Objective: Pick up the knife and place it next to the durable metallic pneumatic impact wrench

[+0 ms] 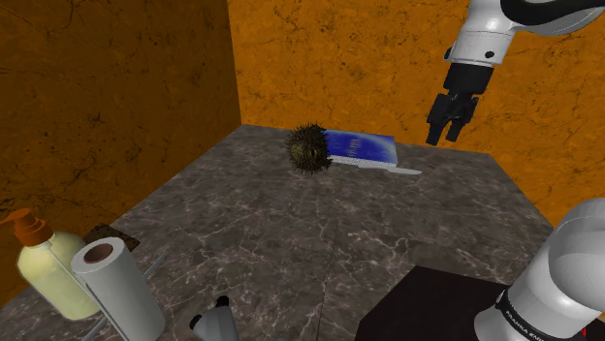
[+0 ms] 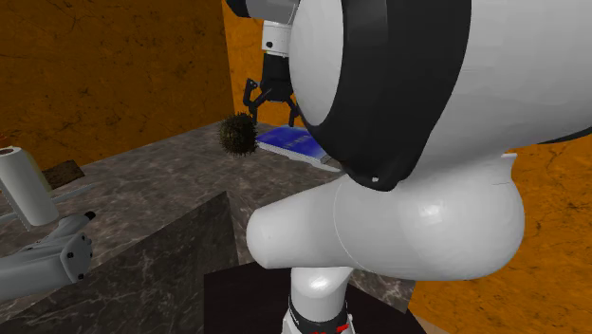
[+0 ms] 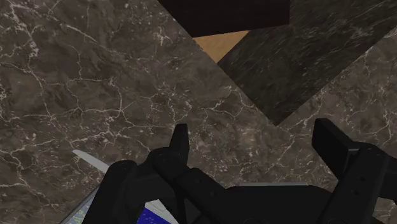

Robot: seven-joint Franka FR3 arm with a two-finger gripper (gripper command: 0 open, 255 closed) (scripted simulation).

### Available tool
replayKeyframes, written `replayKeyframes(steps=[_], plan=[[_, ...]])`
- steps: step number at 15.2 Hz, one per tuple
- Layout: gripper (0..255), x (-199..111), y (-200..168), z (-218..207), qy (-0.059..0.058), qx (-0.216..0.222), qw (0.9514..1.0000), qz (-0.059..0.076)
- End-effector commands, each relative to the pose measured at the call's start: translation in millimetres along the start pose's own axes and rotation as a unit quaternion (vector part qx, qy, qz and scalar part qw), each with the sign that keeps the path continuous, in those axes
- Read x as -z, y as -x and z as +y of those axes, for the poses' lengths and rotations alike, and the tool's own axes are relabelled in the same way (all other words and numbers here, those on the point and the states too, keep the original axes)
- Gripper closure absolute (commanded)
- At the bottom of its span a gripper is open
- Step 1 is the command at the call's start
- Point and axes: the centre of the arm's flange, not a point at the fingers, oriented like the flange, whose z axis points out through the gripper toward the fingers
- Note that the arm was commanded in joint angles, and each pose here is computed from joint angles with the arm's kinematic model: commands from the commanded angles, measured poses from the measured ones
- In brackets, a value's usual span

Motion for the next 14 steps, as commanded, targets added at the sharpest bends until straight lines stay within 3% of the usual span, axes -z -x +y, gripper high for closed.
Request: replayKeyframes(steps=[1, 7, 14], plan=[[0, 0.0, 0.0, 0.0, 0.000, 0.000, 1.0000, 0.000], [0, -37.7, -18.1, 66.9, -0.003, 0.075, 0.9970, 0.016], [0, -81.2, -53.0, 140.0, -0.006, 0.162, 0.9861, 0.035]])
